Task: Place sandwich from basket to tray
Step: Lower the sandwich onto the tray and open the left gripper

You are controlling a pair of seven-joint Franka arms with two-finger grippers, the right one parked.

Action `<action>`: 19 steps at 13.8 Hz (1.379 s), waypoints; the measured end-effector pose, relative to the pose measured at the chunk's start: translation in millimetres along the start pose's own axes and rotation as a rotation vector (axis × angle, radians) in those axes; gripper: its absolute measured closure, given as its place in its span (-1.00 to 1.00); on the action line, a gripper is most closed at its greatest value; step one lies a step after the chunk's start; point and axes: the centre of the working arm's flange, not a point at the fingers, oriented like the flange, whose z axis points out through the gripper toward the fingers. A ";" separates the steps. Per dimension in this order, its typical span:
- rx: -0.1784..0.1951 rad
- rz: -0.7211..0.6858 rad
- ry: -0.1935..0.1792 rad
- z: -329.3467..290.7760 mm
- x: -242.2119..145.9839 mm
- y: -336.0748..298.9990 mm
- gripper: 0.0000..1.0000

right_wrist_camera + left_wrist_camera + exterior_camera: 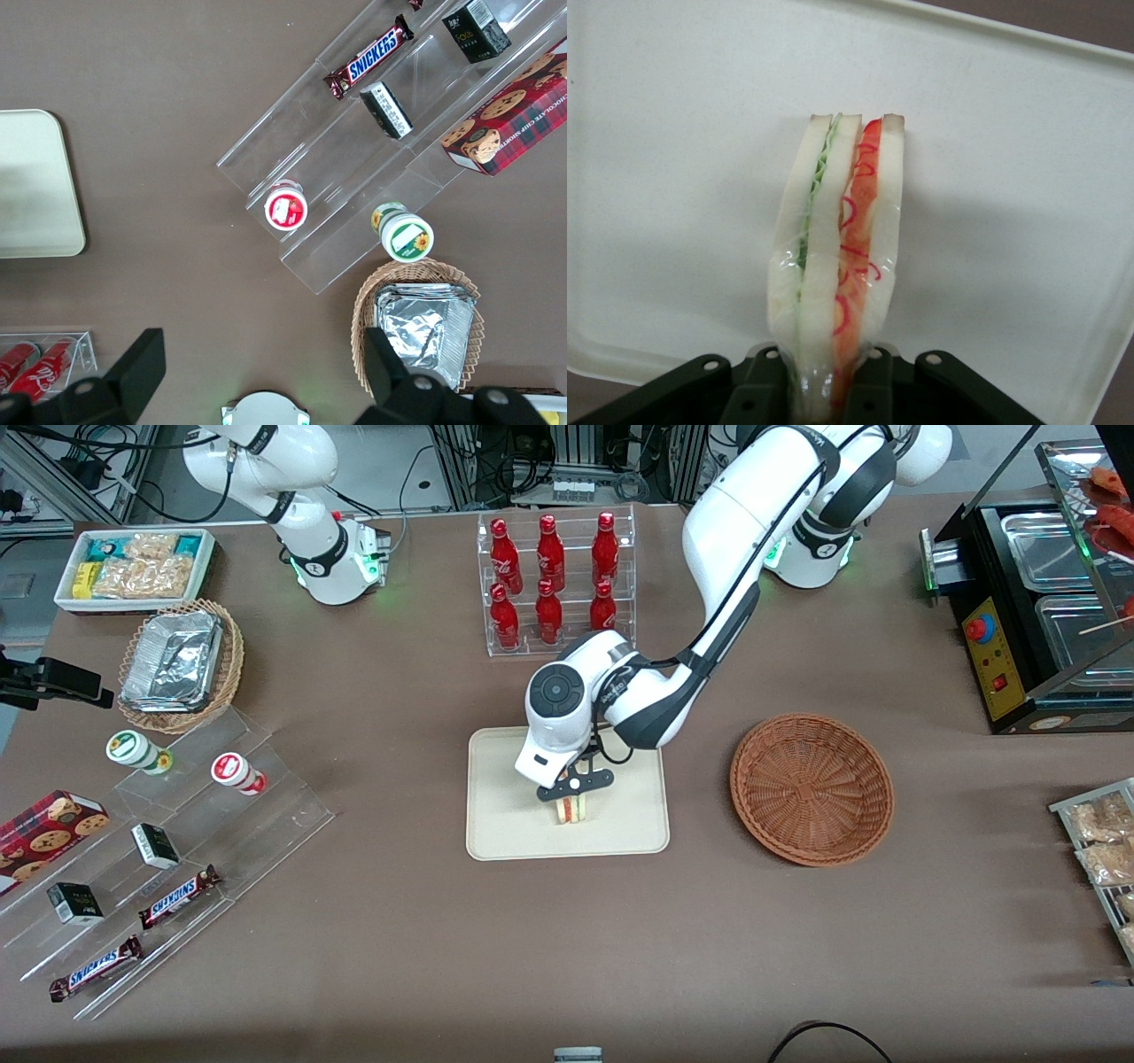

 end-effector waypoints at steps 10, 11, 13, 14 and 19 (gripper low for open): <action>0.010 -0.059 0.001 14.9 1.9 3.8 -0.12; 0.011 -0.054 0.013 13.4 2.8 4.2 -0.30; -0.001 -0.054 0.027 5.0 5.5 6.7 -0.68; -0.013 -0.056 0.034 -3.2 7.4 8.5 -0.91; -0.047 -0.058 0.076 -84.9 5.9 8.0 -1.00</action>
